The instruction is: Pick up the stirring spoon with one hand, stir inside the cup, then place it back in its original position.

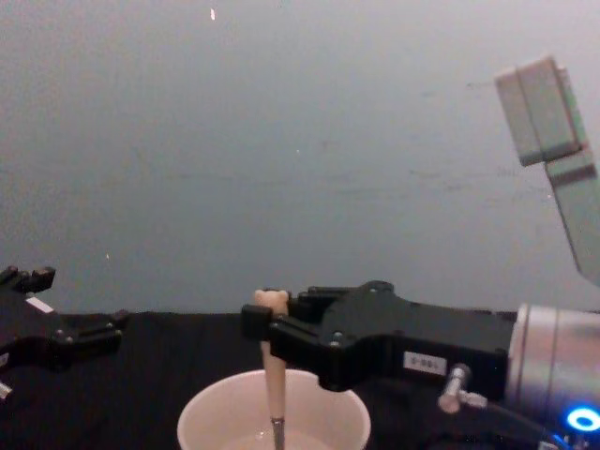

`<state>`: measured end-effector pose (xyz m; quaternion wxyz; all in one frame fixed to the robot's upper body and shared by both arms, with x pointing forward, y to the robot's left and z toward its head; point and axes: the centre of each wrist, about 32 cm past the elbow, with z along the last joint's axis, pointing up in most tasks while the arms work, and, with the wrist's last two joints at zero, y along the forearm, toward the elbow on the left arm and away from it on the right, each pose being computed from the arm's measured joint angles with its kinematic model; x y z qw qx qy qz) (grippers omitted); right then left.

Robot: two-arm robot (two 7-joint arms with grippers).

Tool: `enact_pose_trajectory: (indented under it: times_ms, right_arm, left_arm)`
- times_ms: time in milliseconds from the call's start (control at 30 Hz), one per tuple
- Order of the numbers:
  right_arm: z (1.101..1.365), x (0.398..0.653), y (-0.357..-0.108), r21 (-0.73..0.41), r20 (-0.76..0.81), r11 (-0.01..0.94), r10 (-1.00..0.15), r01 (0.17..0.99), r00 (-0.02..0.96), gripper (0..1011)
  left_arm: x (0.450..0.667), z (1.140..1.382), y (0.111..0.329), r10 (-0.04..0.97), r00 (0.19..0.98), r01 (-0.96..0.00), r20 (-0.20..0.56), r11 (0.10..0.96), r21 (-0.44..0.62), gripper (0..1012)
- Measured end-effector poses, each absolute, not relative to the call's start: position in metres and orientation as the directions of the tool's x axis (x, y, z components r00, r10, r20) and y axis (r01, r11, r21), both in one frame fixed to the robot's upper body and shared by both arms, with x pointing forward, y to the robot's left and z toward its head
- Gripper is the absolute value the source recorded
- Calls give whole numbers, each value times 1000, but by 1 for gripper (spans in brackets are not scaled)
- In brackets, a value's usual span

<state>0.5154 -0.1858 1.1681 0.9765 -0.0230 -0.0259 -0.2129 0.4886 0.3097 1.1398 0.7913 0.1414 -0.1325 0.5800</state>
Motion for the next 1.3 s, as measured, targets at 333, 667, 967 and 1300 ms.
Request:
enact_pose_trajectory:
  times_ms: [333, 667, 967, 1300]
  right_arm:
    - [1169, 526, -165, -19, 54, 912, -408, 409, 911, 224]
    - [1167, 546, -154, -13, 64, 896, -442, 443, 895, 224]
    - [1170, 559, -163, -8, 82, 869, -493, 495, 866, 225]
    - [1172, 553, -180, 3, 96, 852, -521, 523, 848, 224]
  left_arm:
    - [489, 1140, 310, 880, 292, -955, 374, 287, 70, 1001]
    - [489, 1140, 310, 880, 292, -955, 374, 287, 70, 1001]
    - [489, 1140, 310, 880, 292, -955, 374, 287, 70, 1001]
    - [489, 1140, 310, 880, 292, -955, 374, 287, 70, 1001]
